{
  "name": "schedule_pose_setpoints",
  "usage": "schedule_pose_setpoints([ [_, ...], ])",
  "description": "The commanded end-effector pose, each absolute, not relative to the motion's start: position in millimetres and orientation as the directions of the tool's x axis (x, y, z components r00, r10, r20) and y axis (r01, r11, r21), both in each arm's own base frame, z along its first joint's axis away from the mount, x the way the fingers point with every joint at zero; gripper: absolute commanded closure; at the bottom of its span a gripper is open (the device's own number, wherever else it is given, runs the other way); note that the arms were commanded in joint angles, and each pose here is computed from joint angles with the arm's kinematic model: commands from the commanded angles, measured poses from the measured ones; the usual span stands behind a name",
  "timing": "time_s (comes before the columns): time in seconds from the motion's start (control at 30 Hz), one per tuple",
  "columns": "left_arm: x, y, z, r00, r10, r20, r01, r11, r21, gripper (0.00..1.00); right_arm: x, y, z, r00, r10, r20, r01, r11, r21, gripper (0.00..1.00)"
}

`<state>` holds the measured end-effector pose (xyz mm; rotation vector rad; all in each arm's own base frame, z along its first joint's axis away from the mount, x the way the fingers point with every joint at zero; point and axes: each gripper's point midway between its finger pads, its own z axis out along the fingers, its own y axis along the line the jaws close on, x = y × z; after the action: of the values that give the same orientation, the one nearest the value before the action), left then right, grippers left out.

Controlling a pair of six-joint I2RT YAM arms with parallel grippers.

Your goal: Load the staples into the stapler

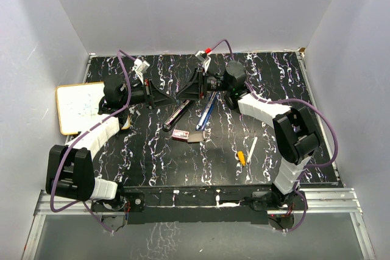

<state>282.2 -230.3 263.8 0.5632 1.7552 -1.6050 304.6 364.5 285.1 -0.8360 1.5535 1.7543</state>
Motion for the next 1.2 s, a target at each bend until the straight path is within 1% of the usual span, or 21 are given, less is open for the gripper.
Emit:
schedule_pose_setpoints([
  [0.0,274.6,-231.2,273.3,-0.633,-0.12,-0.765,0.756,0.116,-0.644,1.0,306.5,363.5,289.2,-0.55,0.07,-0.832,-0.834,-0.1,0.543,0.65],
  [0.1,274.5,-231.2,273.1,-0.632,-0.12,-0.766,0.757,0.116,-0.643,1.0,305.4,363.2,289.9,-0.548,0.067,-0.834,-0.835,-0.106,0.54,0.69],
  [0.27,274.5,-231.1,272.5,-0.632,-0.119,-0.766,0.757,0.117,-0.642,1.0,304.1,362.4,289.9,-0.546,0.065,-0.835,-0.836,-0.109,0.538,0.7],
  [0.37,275.3,-230.7,271.4,-0.63,-0.119,-0.767,0.758,0.122,-0.641,1.0,302.0,362.4,290.9,-0.545,0.061,-0.836,-0.836,-0.117,0.536,0.73],
  [0.47,276.5,-230.7,269.8,-0.631,-0.121,-0.766,0.755,0.129,-0.643,1.0,299.6,361.5,293.6,-0.539,0.061,-0.84,-0.839,-0.129,0.529,0.79],
  [0.57,277.8,-230.5,267.4,-0.634,-0.122,-0.764,0.751,0.139,-0.646,0.97,298.4,361.0,296.7,-0.532,0.065,-0.845,-0.843,-0.134,0.52,0.85],
  [0.67,278.4,-230.5,265.5,-0.636,-0.122,-0.762,0.748,0.145,-0.647,0.93,297.5,360.6,298.2,-0.525,0.067,-0.848,-0.847,-0.137,0.514,0.89],
  [0.7,278.6,-230.4,265.6,-0.635,-0.123,-0.762,0.748,0.146,-0.647,0.91,297.4,360.5,298.0,-0.526,0.066,-0.848,-0.846,-0.137,0.514,0.9],
  [0.87,278.8,-230.1,263.6,-0.636,-0.123,-0.762,0.746,0.152,-0.648,0.7,299.0,359.2,297.6,-0.525,0.068,-0.848,-0.847,-0.134,0.514,0.9],
  [0.93,278.7,-229.5,261.4,-0.639,-0.118,-0.76,0.744,0.158,-0.65,0.53,301.8,356.1,298.7,-0.521,0.074,-0.85,-0.851,-0.126,0.511,0.9],
  [1.03,279.4,-226.5,259.5,-0.637,-0.107,-0.763,0.744,0.172,-0.645,0.35,309.0,347.3,298.7,-0.516,0.088,-0.852,-0.856,-0.1,0.508,0.9],
  [1.1,283.0,-221.5,258.7,-0.623,-0.1,-0.776,0.753,0.193,-0.63,0.31,316.9,339.1,292.7,-0.519,0.091,-0.85,-0.855,-0.069,0.514,0.9],
  [1.17,289.7,-213.1,252.3,-0.606,-0.087,-0.791,0.757,0.24,-0.607,0.3,323.1,323.3,298.6,-0.488,0.107,-0.866,-0.872,-0.022,0.488,0.9],
])
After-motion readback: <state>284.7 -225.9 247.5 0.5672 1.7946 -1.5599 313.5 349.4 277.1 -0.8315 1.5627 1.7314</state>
